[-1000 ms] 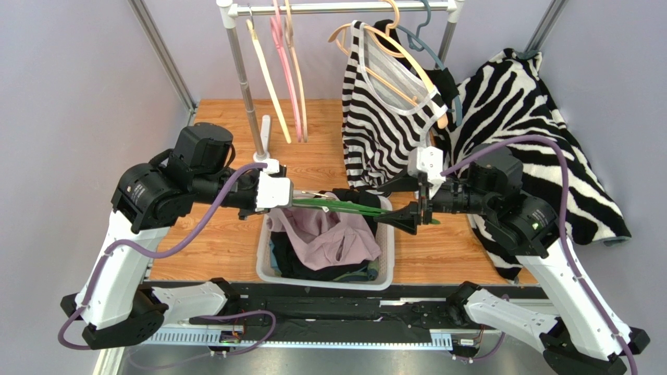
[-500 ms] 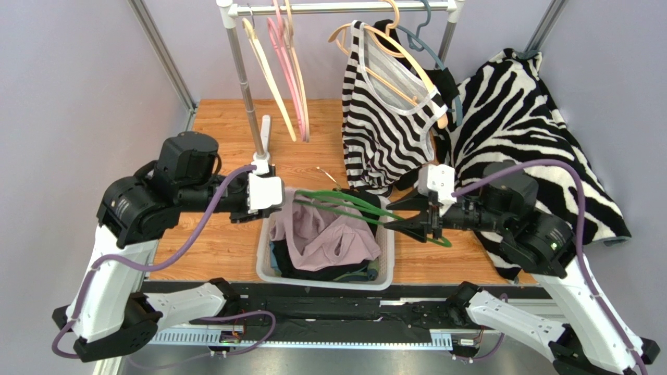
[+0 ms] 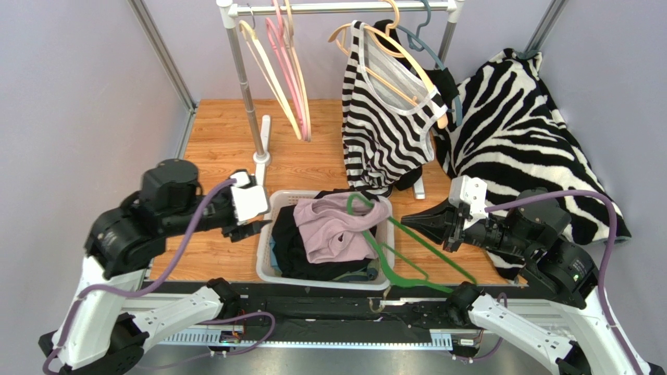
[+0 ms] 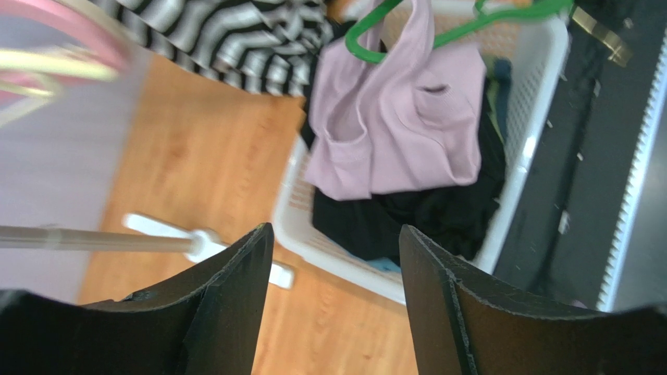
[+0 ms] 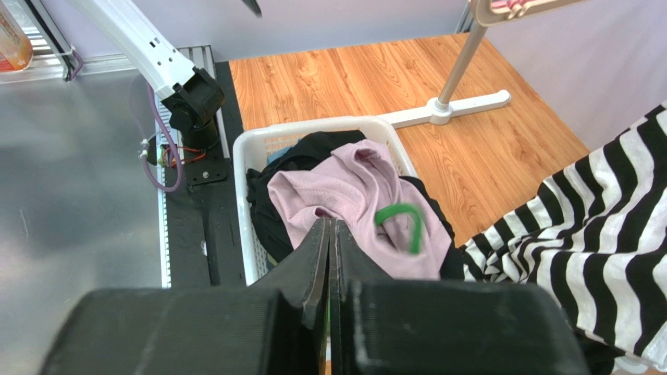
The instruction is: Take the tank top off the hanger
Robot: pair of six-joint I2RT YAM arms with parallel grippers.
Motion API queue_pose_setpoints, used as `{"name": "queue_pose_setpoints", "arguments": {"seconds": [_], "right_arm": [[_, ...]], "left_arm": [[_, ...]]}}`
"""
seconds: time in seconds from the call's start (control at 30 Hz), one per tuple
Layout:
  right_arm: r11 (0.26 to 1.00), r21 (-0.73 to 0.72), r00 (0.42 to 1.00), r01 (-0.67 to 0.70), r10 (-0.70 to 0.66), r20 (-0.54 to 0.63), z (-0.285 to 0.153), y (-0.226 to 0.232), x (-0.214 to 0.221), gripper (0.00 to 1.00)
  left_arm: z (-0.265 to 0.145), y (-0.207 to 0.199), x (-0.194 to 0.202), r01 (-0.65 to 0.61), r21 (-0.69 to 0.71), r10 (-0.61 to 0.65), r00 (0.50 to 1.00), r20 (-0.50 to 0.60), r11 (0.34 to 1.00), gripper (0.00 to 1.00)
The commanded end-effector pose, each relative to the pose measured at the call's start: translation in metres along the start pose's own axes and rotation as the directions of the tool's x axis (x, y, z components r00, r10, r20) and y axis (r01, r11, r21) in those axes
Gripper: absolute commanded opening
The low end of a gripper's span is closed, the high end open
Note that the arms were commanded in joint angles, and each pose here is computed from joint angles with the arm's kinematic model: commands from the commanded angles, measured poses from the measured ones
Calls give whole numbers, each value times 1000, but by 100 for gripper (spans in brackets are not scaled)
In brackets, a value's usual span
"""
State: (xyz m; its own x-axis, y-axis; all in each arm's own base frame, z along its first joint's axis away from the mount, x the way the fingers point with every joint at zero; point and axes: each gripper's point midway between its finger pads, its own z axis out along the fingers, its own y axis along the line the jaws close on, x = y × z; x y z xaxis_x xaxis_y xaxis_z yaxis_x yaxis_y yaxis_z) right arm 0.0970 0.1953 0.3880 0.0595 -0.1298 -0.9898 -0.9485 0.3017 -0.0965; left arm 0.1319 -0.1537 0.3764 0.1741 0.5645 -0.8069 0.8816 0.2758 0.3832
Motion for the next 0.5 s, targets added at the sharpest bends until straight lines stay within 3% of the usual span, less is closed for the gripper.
{"name": "queue_pose_setpoints", "arguments": {"seconds": [0.0,0.1,0.2,0.33,0.47], "right_arm": [[999,42,999,-33,32,28,-1,-4,0,0],[989,103,987,-104,116,-115,7,-16,44,4],[968,201,933,-148,204,-296,10,-30,100,31],[953,290,821,-90,236,-519,2,-43,151,47],[966,215,795,-144,242,-556,13,-29,149,53]], "left_arm": [[35,-24,33,117,118,-105,990,-96,986,67],[37,-22,33,110,115,-99,990,-97,987,66],[36,-19,27,101,113,-92,992,-84,988,66],[41,-15,16,95,136,-86,994,-68,986,66],[58,-10,9,96,165,-84,993,-79,982,65]]}}
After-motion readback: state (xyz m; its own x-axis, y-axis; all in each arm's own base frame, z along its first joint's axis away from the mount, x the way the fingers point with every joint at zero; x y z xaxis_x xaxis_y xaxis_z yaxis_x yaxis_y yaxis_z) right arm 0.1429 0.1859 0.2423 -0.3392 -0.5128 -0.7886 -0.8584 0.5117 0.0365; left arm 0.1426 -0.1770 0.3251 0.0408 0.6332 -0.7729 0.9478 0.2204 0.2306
